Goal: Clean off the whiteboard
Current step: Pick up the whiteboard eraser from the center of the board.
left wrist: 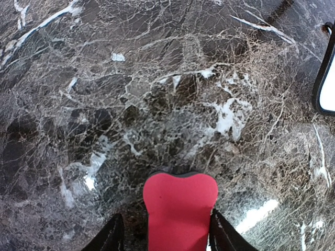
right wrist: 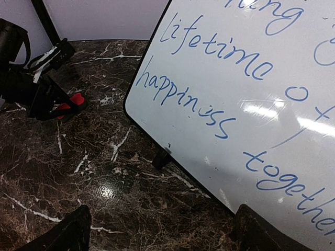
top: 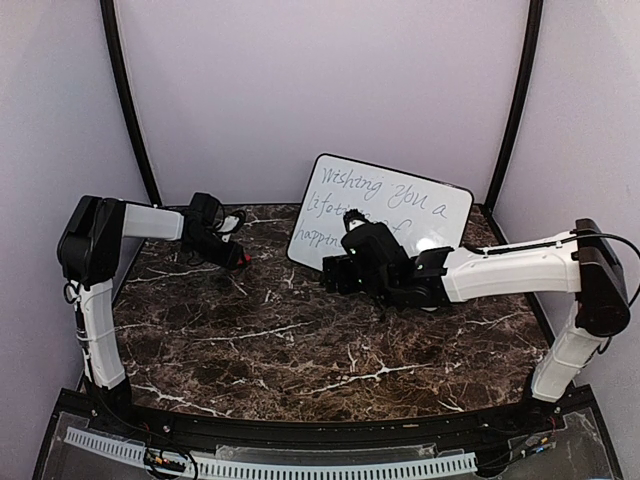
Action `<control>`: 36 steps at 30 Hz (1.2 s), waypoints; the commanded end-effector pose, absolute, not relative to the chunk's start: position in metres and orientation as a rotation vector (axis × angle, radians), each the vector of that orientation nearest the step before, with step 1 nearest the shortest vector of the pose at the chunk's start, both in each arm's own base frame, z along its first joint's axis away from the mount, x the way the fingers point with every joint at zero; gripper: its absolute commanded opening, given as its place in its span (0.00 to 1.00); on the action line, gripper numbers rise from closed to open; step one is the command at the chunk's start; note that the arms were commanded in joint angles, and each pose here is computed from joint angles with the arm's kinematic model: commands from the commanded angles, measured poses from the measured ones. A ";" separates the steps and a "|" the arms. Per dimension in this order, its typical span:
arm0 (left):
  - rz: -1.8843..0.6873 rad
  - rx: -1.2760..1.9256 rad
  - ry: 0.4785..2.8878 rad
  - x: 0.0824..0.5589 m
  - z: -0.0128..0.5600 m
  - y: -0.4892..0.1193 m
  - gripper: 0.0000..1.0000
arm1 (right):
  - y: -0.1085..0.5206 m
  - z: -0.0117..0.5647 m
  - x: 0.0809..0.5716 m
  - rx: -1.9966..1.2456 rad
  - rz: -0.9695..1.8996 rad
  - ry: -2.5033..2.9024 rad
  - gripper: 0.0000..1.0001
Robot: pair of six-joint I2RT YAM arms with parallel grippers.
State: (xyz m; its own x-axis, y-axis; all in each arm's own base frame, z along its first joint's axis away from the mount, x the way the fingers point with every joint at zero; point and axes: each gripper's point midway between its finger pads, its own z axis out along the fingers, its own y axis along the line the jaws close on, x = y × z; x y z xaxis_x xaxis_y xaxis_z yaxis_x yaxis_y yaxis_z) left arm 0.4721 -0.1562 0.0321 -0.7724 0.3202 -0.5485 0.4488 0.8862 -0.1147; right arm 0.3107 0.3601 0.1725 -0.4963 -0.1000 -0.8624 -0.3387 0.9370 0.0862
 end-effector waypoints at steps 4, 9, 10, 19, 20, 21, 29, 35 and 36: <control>-0.341 0.548 2.517 0.475 0.036 -0.157 0.54 | 0.361 0.168 0.314 -0.299 0.296 2.089 0.92; -0.346 0.551 2.517 0.475 0.037 -0.158 0.53 | 0.361 0.167 0.314 -0.298 0.296 2.092 0.92; -0.342 0.549 2.518 0.475 0.037 -0.157 0.52 | 0.361 0.166 0.314 -0.298 0.298 2.093 0.92; -0.348 0.548 2.520 0.475 0.036 -0.158 0.42 | 0.362 0.165 0.314 -0.297 0.296 2.096 0.92; -0.348 0.547 2.522 0.475 0.036 -0.158 0.41 | 0.362 0.165 0.314 -0.295 0.297 2.096 0.92; -0.350 0.546 2.522 0.475 0.036 -0.158 0.40 | 0.362 0.164 0.314 -0.296 0.294 2.097 0.92; -0.357 0.532 2.530 0.476 0.042 -0.161 0.34 | 0.360 0.170 0.316 -0.290 0.282 2.084 0.92; -0.347 0.516 2.518 0.478 0.065 -0.171 0.34 | 0.353 0.188 0.323 -0.271 0.284 2.057 0.92; -0.346 0.504 2.500 0.480 0.076 -0.174 0.34 | 0.351 0.193 0.325 -0.268 0.287 2.051 0.92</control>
